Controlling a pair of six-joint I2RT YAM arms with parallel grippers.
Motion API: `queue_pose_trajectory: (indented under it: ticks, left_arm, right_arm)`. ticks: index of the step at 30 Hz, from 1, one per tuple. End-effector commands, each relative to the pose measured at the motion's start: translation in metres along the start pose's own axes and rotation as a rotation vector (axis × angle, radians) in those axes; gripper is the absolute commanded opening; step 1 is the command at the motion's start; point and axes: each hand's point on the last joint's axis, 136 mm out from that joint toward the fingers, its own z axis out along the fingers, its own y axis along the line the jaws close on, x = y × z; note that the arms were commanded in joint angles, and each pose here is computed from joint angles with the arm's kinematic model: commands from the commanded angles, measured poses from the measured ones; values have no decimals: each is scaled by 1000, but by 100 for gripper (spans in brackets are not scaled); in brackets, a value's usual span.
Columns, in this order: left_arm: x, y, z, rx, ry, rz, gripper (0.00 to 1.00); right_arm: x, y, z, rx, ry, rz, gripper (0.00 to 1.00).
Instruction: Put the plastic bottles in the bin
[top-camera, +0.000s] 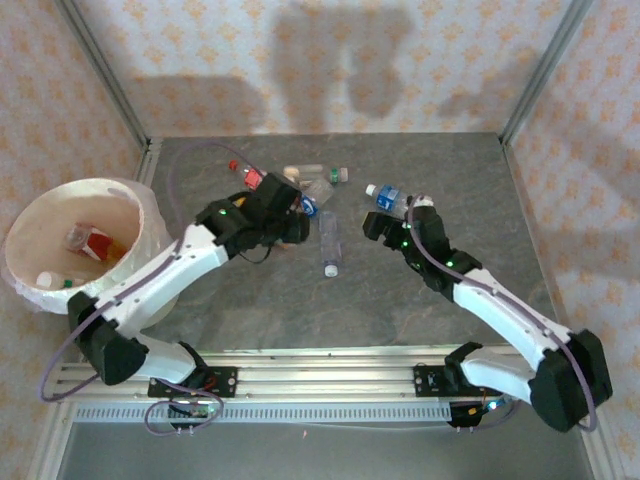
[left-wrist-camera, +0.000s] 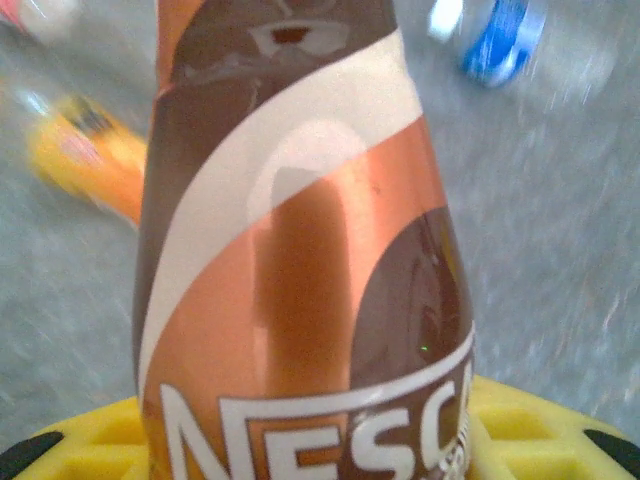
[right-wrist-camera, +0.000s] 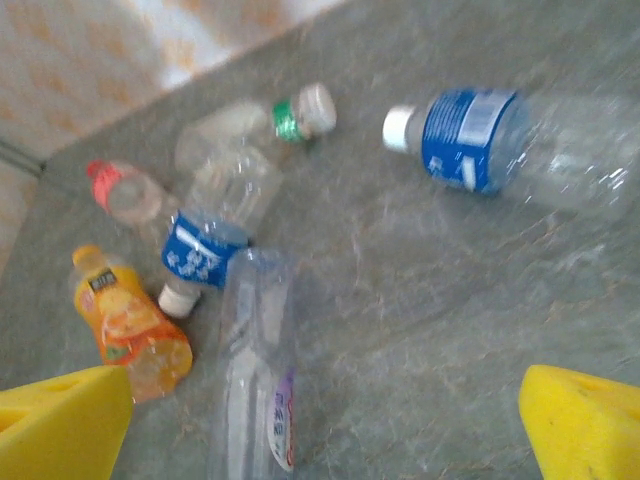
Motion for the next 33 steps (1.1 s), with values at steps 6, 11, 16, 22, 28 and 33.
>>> queue_pose_trajectory:
  ticks: [6,11,16,22,28,33]
  left_arm:
    - [-95,115,-133,-446,-496,-120,46]
    - [-103,186,-212,-744,-679,-241,46]
    - [-84,245,-249,-962,-688,-347,46]
    - [-49,299,-258,-1163,-569,-444,47]
    - [1,346,-244,-1230,-438,-600,46]
    - [41,371,-223,-1178,-372,-743,45]
  right_arm:
    - [30,20,28,-74,116,74,99]
    - [39,18,39,-45,177,59,99]
    - [38,23,44,-39,203,46,99]
    - [40,27,50,-46,235,53,100]
    - [45,29,54,-37,277,51,100]
    - [44,27,54,-19,279,53,100]
